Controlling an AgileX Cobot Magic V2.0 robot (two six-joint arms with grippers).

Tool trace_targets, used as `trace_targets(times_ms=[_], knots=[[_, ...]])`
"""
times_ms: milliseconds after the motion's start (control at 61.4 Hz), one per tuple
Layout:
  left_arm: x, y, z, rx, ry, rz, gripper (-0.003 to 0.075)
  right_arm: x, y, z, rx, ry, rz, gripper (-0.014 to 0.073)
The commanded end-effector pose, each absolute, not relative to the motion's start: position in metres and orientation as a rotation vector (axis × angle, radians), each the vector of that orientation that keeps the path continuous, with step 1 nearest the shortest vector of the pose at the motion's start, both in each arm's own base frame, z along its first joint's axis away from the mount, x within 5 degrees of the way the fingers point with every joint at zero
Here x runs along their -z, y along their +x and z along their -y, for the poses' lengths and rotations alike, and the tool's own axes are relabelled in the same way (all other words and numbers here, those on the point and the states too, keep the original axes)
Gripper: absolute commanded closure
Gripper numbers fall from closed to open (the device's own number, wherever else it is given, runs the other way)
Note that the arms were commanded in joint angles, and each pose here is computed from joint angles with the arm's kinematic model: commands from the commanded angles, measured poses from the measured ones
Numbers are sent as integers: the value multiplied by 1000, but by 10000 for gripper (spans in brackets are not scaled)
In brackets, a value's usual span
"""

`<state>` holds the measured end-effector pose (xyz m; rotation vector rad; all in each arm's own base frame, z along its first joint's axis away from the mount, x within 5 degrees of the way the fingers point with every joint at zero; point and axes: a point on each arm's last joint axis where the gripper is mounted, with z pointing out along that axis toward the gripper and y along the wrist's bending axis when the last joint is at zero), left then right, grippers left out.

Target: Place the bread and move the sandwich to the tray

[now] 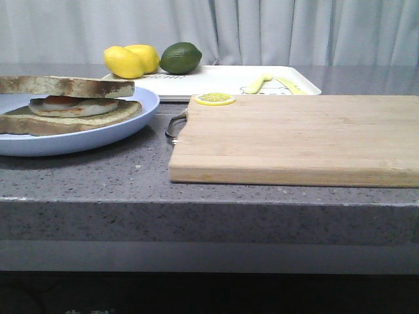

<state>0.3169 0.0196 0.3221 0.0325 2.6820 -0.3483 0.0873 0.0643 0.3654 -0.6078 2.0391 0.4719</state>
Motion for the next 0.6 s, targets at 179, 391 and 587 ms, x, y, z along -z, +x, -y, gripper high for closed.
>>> trace_targets(times_ms=[179,391,587], knots=[[-316,335,-16,532,4,-2637,283,-378,89,-64,-481,-574,-1957,237],[-301,345,-13,638,9,-2659,283,-378,89,-64,-481,-574,-1957,237],[-287,352,-14,653,-6,-2695,283,-378,89,-64,-481,-574,-1957,237]])
